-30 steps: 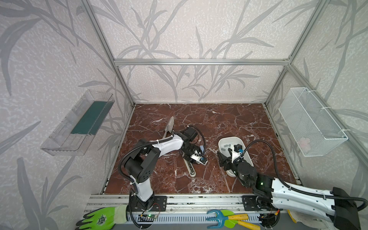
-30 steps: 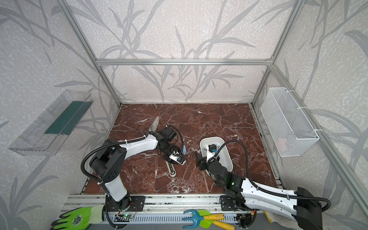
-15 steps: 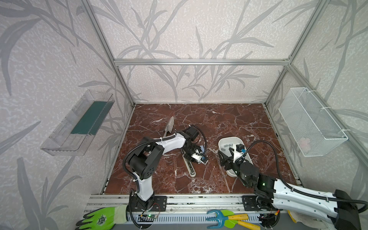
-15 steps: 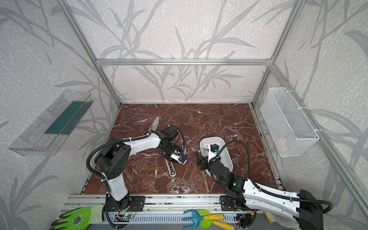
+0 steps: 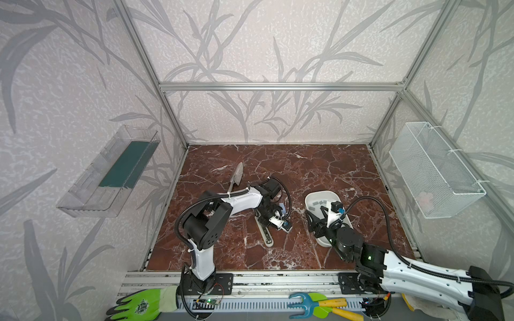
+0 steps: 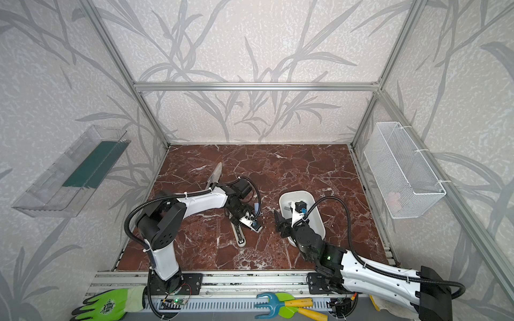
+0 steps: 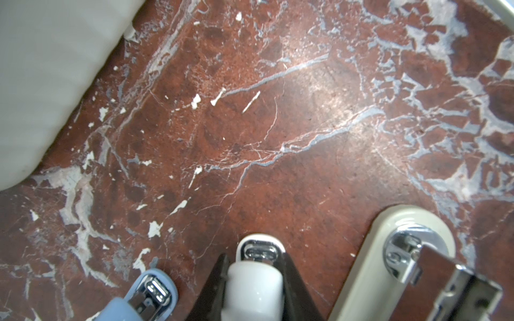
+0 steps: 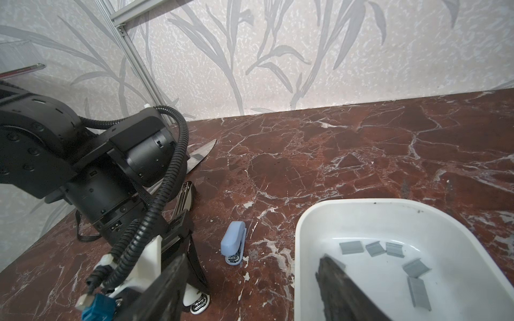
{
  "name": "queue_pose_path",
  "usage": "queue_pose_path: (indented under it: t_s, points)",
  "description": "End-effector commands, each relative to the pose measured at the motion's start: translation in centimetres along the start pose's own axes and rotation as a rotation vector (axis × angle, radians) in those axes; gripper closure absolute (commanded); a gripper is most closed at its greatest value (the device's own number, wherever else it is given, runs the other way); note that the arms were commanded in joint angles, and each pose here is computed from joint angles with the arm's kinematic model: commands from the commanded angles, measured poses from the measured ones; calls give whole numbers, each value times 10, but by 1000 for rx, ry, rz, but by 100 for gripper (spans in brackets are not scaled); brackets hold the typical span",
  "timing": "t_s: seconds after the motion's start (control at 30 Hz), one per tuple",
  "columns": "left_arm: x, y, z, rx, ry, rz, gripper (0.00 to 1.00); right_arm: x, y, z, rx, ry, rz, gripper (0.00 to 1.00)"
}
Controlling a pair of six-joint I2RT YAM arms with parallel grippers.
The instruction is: Load the staples into the stapler
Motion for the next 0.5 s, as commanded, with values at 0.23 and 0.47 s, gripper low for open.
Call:
queue_pose_path:
  t_s: [0.23,0.47]
  points:
    - [24,65,43,-130,-47,296,92,-9,-3,-7,15,-200,-56,28]
    - [29,104,58,-227,-37,554,92,21,-4,-3,76,-248,137,31]
Point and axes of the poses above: each gripper's point midway between its finger pads, its own y axis back along the fingers, its own x axis along the line the jaws close on, z = x × y, the point moved 4 cm from there along y, back along the fingers, and after that the axes turned 12 degrees about y, right-handed, at the moved point
